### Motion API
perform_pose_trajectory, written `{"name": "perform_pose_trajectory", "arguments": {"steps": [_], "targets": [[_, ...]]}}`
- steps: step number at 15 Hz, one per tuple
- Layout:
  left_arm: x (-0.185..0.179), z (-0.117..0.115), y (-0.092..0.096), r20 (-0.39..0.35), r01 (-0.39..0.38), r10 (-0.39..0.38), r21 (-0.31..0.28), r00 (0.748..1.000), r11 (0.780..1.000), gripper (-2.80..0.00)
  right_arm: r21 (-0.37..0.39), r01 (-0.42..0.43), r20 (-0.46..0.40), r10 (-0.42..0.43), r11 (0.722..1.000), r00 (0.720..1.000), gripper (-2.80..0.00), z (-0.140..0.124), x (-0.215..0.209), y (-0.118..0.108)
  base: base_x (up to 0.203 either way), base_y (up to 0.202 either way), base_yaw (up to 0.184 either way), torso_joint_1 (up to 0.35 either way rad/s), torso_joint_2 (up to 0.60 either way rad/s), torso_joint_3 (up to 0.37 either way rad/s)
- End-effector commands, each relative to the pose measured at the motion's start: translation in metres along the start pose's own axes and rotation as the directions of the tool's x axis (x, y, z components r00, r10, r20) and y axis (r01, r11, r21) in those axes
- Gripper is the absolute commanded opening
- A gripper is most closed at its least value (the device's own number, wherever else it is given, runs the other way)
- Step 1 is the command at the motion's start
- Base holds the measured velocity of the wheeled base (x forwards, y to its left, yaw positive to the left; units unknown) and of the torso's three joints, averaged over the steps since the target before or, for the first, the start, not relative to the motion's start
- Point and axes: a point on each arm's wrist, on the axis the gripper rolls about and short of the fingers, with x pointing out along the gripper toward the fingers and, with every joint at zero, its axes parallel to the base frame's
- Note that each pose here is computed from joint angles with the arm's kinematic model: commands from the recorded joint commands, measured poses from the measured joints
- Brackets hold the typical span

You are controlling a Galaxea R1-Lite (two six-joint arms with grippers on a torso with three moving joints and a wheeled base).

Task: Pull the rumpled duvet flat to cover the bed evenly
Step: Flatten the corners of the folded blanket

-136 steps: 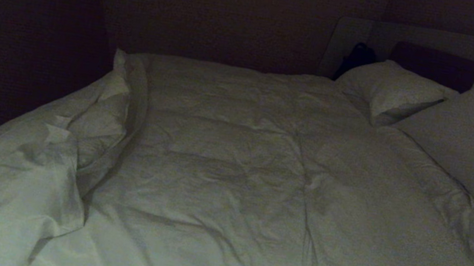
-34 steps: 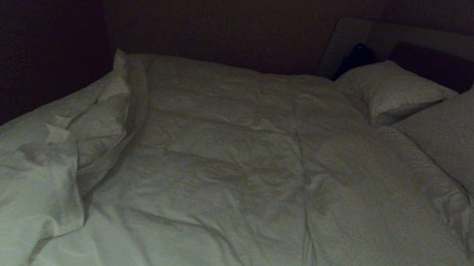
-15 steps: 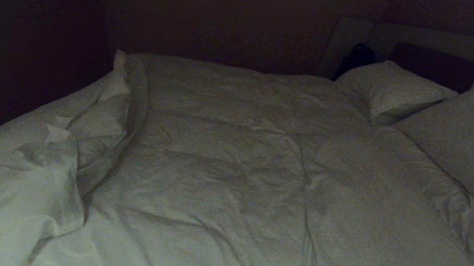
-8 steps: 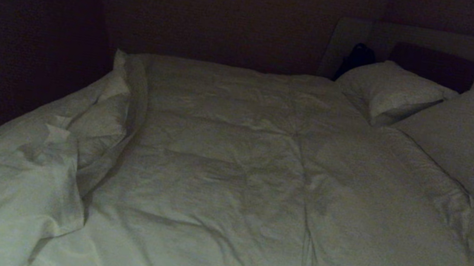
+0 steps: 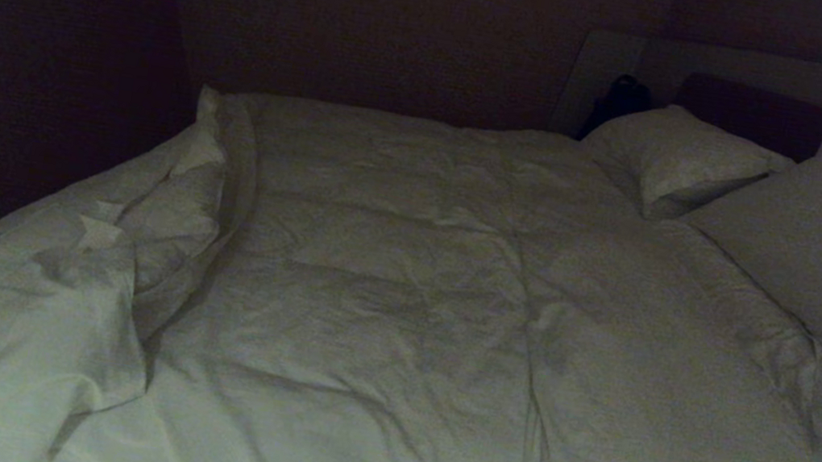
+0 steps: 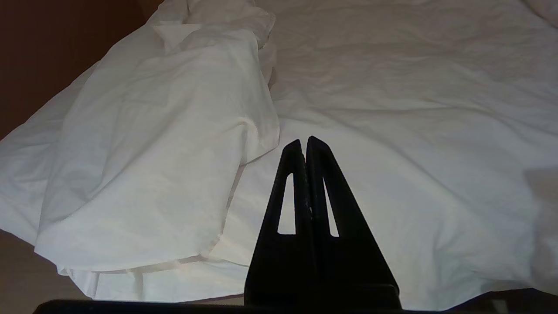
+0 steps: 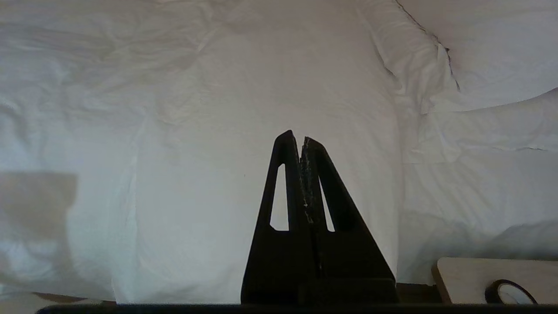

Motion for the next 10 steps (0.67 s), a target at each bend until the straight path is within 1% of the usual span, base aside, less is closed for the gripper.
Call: {"name": "perform_pose_trajectory", "arguments": {"steps": [1,10], "targets": [[0.0000,0.0000,0.0000,-0.001,0.000,0.000,0.000,1.000,1.000,-2.80,-0.002,0.000,-0.002,0.000,1.000,1.000,-2.80,0.0000,0.0001,0.0000,0.000,0.000,0.000,0.000,0.00,0.000],[0.0000,0.0001,0.0000,0.000,0.000,0.000,0.001,1.000,1.000,-2.80,-0.001,0.000,0.000,0.000,1.000,1.000,-2.80,-0.0001,0.0002,0.0000,0.000,0.000,0.000,0.000,0.00,0.000]]}}
